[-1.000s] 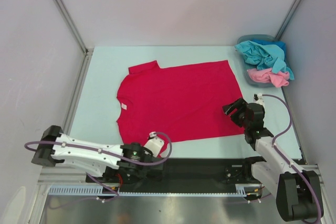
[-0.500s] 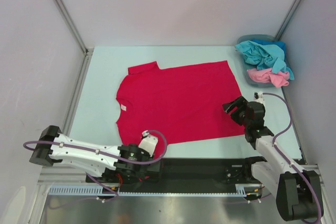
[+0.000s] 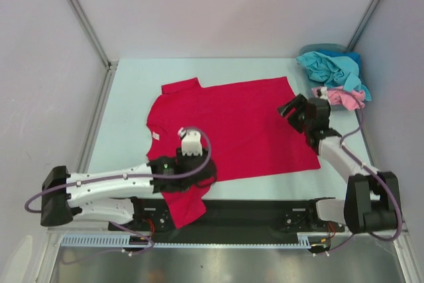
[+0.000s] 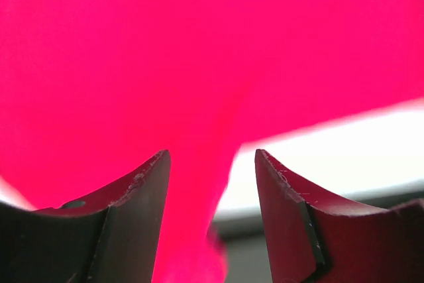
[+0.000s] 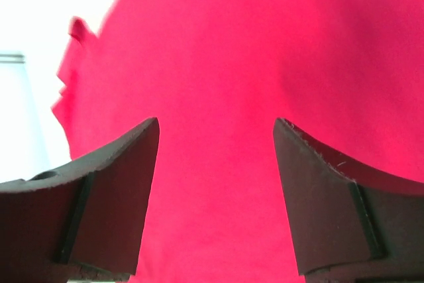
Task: Fold and stack the t-shirts
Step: Flatten the tshirt out
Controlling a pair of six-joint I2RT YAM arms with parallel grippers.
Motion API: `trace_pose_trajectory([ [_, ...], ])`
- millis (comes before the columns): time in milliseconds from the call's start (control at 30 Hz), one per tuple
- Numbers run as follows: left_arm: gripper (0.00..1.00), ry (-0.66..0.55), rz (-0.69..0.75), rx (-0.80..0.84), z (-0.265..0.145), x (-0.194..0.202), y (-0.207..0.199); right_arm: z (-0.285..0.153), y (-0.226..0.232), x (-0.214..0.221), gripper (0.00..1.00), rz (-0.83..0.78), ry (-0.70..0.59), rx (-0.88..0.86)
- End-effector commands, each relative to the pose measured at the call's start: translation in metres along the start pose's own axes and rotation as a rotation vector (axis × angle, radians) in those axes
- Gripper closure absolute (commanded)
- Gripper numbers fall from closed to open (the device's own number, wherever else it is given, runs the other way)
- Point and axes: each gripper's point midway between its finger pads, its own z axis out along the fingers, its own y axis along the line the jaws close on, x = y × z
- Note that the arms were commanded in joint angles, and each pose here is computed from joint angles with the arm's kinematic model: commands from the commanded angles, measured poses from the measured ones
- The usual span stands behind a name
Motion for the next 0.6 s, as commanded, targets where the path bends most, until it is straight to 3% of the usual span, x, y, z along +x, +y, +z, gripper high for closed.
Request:
trace_pose_trajectory([
  [0,0.40,-0.226,-0.035,0.174,0.021,-0.099,-0.046,0.016,0.047,-0.039,0.25,-0.047,-0.041,-0.058],
  [33,0.40,-0.274,-0.071,0.155,0.033,-0.129,-0.037,0.019,0.066,-0.059,0.25,-0.048,-0.068,-0.073],
  [67,0.40,-0.245,-0.067,0.141,0.050,-0.132,-0.038,0.025,0.067,-0.061,0.25,-0.042,-0.061,-0.055],
  [133,0.42,-0.273,-0.128,0.087,0.069,-0.172,-0.025,0.039,0.060,-0.054,0.25,0.005,-0.033,-0.007],
  [233,0.42,-0.244,-0.170,0.027,0.107,-0.199,-0.016,0.063,0.068,-0.044,0.25,-0.006,-0.004,0.032],
  [267,0.42,-0.233,-0.185,0.023,0.117,-0.205,-0.014,0.070,0.086,-0.054,0.25,-0.027,-0.014,0.017],
  [333,0.43,-0.191,-0.216,-0.006,0.149,-0.216,-0.003,0.090,0.072,-0.031,0.25,-0.093,0.064,0.110],
  [433,0.45,-0.103,-0.274,-0.045,0.189,-0.218,0.022,0.106,0.074,-0.031,0.24,-0.144,0.105,0.151],
  [567,0.45,-0.073,-0.340,-0.063,0.213,-0.232,0.055,0.119,0.069,-0.040,0.23,-0.183,0.121,0.197],
])
